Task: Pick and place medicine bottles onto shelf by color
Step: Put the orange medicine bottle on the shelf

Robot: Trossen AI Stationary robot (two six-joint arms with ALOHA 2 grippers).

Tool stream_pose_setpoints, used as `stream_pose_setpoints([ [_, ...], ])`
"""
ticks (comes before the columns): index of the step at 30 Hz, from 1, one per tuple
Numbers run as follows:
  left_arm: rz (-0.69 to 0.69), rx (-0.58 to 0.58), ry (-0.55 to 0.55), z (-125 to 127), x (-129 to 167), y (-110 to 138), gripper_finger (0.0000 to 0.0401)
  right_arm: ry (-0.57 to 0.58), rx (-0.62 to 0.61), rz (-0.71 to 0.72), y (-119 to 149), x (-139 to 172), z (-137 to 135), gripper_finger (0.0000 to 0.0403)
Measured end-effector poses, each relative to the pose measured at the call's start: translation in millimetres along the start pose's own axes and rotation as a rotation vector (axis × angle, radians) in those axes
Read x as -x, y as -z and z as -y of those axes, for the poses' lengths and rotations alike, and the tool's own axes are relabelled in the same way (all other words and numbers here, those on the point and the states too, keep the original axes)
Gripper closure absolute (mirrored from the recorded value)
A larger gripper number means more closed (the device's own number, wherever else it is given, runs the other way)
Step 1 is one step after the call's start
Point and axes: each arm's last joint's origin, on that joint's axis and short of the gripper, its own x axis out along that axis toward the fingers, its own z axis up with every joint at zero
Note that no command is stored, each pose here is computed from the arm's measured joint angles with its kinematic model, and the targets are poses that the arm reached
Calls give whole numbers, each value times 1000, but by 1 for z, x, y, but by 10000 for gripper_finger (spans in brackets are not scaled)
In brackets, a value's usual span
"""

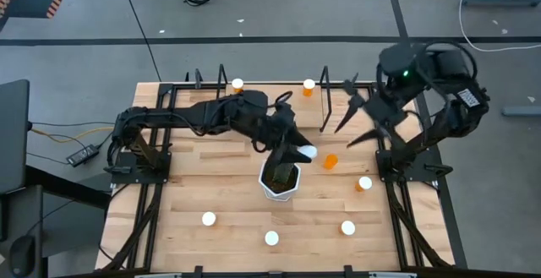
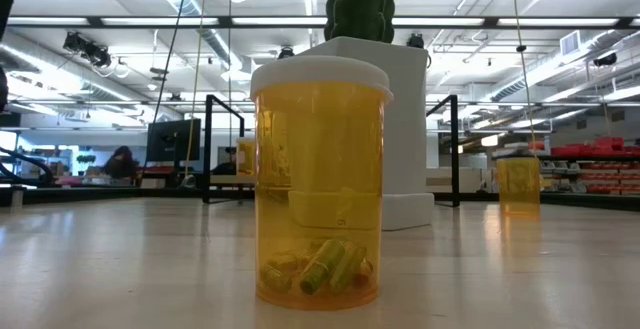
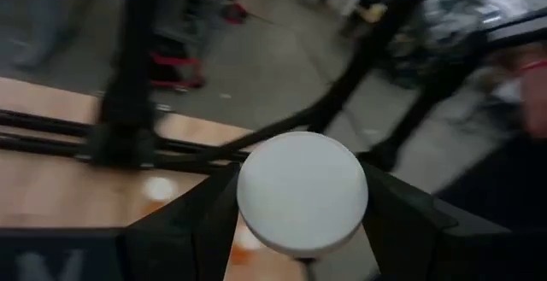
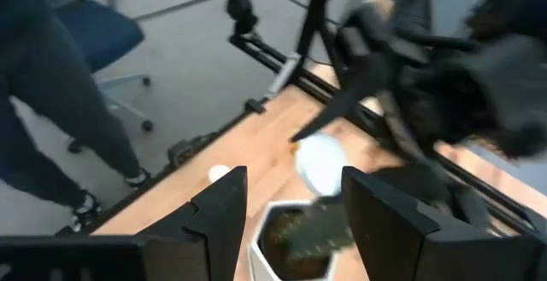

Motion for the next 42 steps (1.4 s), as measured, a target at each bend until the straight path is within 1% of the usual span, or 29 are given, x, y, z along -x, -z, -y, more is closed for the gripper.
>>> stream_pose_setpoints([
  [3, -15, 57, 76, -3, 3, -3, 178, -17, 10, -18, -3, -17, 3, 205],
  [6, -31, 95, 95, -5, 4, -4, 175, 5, 7, -58, -3, -35, 10, 204],
  [8, -39, 100, 115, -4, 4, -4, 174, 10, -9, -80, -1, -44, 15, 198],
  [14, -93, 152, 212, -1, 4, -2, 177, -7, -57, -72, -2, -66, 27, 155],
  [16, -108, 159, 240, -1, 5, -2, 178, -32, -52, -41, -3, -69, 28, 140],
  [19, -134, 200, 289, -2, 7, -3, 175, -46, -56, 27, -9, -70, 30, 124],
  [22, -165, 226, 339, -5, 9, -4, 172, -52, -74, 102, -16, -70, 33, 120],
  [24, -165, 233, 346, -9, 11, -6, 172, -44, -87, 124, -18, -70, 34, 119],
  [27, -132, 228, 366, -14, 14, -13, 171, -34, -127, 120, -18, -70, 34, 119],
  [29, -94, 219, 389, -16, 17, -19, 171, -27, -154, 111, -18, -74, 36, 119],
  [32, -60, 223, 395, -21, 20, -25, 170, -28, -178, 91, -15, -83, 40, 118],
  [37, -88, 271, 421, -27, 24, -28, 170, -16, -207, 62, -12, -90, 44, 119],
  [42, -104, 274, 442, -26, 24, -27, 172, -8, -190, 83, -14, -90, 44, 119],
])
